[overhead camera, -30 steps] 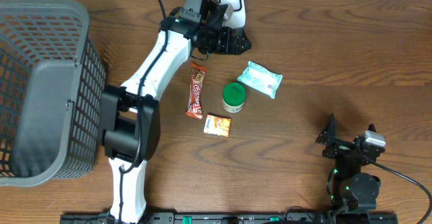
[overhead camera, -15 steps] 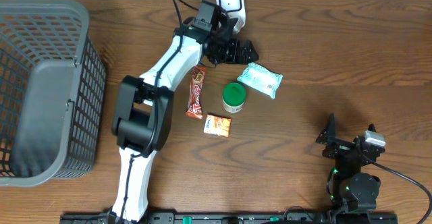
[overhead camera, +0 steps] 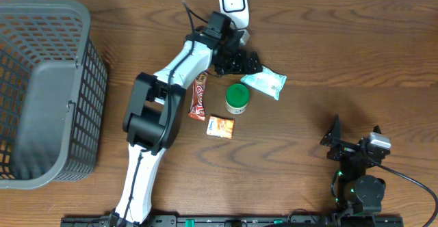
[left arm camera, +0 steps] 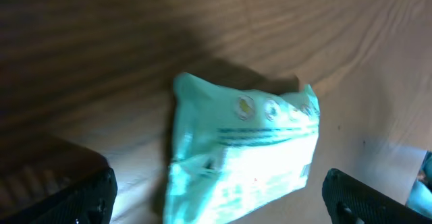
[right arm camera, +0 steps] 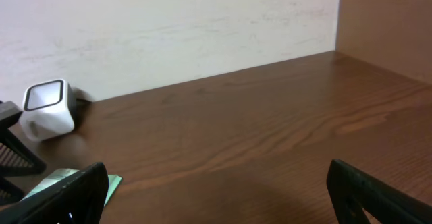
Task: Scan the item barcode
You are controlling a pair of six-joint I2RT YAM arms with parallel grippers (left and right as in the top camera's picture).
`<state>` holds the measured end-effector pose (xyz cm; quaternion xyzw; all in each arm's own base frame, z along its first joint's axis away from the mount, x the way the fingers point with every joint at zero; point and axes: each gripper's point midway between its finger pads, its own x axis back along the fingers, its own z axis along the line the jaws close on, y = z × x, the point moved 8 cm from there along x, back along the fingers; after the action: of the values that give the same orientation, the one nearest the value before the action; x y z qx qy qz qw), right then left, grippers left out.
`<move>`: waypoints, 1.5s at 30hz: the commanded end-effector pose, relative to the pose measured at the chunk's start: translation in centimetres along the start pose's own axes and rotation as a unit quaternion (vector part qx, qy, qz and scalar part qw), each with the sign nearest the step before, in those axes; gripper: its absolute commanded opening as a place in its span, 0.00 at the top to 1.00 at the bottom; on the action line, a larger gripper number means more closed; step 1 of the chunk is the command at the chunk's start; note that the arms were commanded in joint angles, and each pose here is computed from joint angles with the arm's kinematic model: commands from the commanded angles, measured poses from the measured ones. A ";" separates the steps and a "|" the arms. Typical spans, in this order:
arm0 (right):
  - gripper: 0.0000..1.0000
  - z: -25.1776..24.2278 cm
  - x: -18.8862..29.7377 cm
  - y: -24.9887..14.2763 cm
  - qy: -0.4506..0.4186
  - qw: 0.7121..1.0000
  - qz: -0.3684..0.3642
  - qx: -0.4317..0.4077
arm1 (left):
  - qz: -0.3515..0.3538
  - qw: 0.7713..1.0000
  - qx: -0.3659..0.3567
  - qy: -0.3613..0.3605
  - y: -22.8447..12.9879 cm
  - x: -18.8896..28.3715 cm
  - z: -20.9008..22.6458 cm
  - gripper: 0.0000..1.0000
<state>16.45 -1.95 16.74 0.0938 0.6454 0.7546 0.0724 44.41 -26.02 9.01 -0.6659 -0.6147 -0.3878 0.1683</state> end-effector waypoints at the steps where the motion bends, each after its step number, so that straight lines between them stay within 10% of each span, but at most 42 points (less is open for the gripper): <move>1: 0.01 -0.1 0.0 -0.1 -0.002 1.000 0.001 0.007 | 0.043 0.999 0.011 0.006 -1.7 -3.0 0.1 0.02; 7: 0.01 -0.1 0.0 -0.1 -0.002 1.000 0.001 0.007 | 0.102 0.994 0.033 0.010 -4.4 -5.6 0.4 0.04; 12: 0.01 -0.1 0.0 -0.1 -0.002 1.000 0.001 0.007 | 0.136 0.986 0.093 0.004 -5.9 -7.4 1.9 0.92; 25: 0.01 -0.1 0.0 -0.1 -0.002 1.000 0.001 0.007 | 0.129 0.987 0.096 -0.007 -5.4 -6.6 1.7 0.93; 42: 0.01 -0.1 0.0 -0.1 -0.002 1.000 0.001 0.007 | -0.092 0.989 0.049 0.107 1.4 12.7 -2.7 0.92; 45: 0.01 -0.1 0.0 -0.1 -0.002 1.000 0.001 0.007 | -0.070 0.994 0.048 0.063 0.9 11.9 -3.3 0.54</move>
<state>16.45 -1.95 16.74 0.0938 0.6452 0.7547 0.0724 44.11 -19.19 21.71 -0.5532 -0.6801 -0.4332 0.2094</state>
